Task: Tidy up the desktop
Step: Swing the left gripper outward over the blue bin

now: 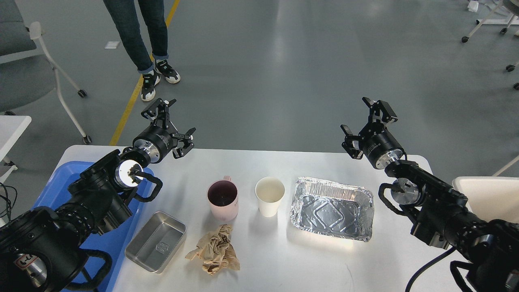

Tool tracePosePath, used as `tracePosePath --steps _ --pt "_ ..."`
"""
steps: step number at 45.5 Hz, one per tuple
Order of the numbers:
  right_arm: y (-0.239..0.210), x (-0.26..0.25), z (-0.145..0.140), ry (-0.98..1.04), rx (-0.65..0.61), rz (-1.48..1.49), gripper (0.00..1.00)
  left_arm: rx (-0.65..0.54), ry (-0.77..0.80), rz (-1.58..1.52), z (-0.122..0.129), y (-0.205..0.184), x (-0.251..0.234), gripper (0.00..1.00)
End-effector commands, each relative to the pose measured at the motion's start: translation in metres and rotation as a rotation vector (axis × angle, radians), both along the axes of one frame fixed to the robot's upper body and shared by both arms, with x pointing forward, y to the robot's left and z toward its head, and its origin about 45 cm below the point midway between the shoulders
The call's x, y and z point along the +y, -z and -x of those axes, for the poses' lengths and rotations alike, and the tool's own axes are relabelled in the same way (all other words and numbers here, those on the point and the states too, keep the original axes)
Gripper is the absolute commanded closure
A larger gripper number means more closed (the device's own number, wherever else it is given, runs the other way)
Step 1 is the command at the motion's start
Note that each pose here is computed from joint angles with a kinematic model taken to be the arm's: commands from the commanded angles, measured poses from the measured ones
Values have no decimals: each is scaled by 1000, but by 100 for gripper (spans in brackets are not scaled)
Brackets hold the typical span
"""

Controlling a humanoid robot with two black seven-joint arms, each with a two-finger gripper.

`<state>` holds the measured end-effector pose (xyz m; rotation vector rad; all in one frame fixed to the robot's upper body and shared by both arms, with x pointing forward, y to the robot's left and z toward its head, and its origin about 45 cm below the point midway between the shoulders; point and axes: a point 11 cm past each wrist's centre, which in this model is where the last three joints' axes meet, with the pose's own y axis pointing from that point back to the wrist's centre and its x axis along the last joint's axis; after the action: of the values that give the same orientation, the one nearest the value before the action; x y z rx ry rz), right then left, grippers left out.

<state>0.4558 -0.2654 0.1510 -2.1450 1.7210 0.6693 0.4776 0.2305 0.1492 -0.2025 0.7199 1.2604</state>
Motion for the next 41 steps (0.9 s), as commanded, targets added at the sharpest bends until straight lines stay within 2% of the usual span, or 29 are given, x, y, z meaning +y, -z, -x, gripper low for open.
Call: tracePosePath --steps 1,36,41 --pt "0 0 0 2 -1 1 0 0 -2 3 0 0 -1 3" --pt "-1 0 -1 -2 -4 5 0 8 -54 -58 -10 -10 2 3" --pt "-1 -1 -1 -2 -4 10 0 -8 40 -251 -14 -14 -7 3"
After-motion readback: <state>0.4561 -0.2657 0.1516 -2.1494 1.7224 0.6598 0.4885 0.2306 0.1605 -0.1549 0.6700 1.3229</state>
